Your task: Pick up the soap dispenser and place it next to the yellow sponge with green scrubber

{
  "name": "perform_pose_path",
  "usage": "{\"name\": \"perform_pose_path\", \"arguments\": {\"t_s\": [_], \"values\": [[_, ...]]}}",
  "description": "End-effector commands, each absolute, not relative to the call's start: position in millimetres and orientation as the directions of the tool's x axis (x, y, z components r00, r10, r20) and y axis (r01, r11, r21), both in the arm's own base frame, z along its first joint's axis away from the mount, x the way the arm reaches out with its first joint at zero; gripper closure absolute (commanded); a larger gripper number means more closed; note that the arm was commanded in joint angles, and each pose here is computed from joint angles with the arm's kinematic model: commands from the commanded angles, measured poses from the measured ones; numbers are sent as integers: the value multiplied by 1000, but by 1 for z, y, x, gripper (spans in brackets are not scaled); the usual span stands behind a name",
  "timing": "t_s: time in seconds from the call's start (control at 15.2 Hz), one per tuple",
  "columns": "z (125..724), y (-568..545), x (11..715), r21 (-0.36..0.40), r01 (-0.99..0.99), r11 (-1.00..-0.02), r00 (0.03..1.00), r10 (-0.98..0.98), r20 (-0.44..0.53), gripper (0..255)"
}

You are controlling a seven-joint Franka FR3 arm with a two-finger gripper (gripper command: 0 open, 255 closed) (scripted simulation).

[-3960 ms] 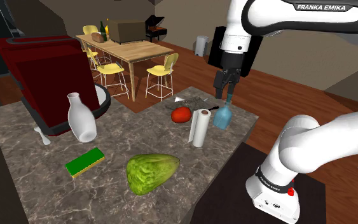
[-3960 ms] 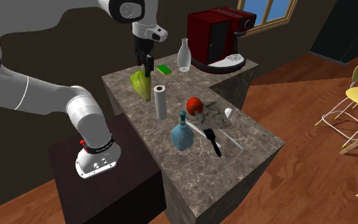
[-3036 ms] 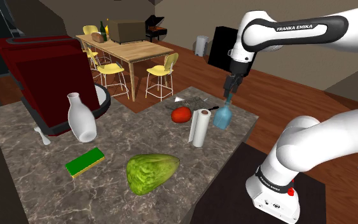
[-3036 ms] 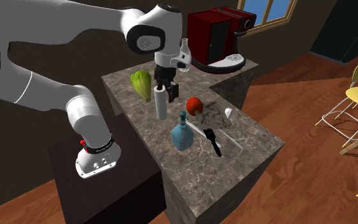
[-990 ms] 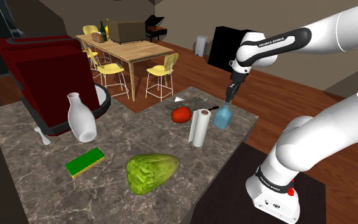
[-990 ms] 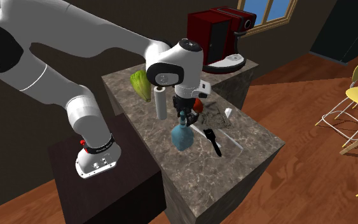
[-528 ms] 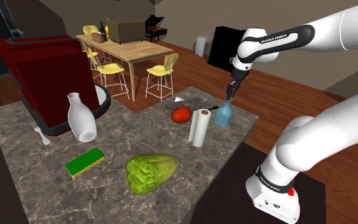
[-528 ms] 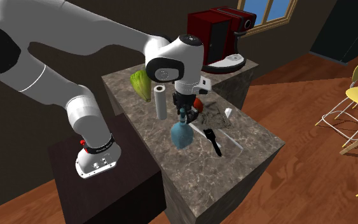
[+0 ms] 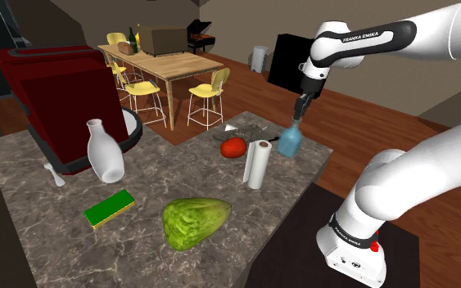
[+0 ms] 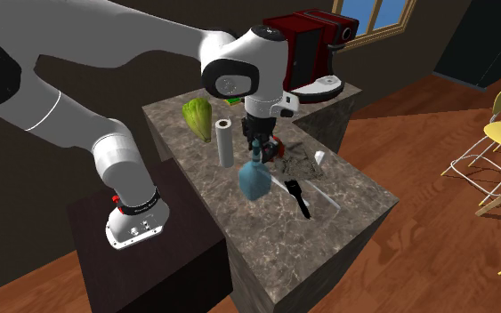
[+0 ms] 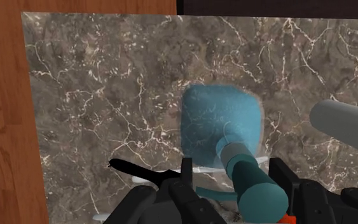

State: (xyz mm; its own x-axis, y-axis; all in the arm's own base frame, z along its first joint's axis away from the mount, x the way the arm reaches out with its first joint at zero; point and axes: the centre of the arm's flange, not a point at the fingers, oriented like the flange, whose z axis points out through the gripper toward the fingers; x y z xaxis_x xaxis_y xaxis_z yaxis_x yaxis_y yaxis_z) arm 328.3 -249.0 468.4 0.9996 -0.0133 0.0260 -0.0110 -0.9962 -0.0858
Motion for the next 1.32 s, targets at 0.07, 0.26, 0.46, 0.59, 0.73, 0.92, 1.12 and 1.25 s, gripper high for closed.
{"name": "perform_pose_path", "arguments": {"t_s": [0.07, 0.26, 0.46, 0.59, 0.73, 0.92, 1.12, 1.25], "values": [[484, -249, 327, -86, -11, -996, 1000, -13, 26, 255], [500, -249, 327, -86, -11, -996, 1000, -13, 26, 255], [516, -249, 327, -86, -11, -996, 1000, -13, 26, 255], [526, -249, 327, -86, -11, -996, 1000, -13, 26, 255], [537, -249, 327, -86, -11, -996, 1000, -13, 26, 255], [553, -249, 327, -86, -11, -996, 1000, -13, 26, 255], [569, -249, 327, -86, -11, -996, 1000, -13, 26, 255], [579, -249, 327, -86, -11, -996, 1000, -13, 26, 255]]}}
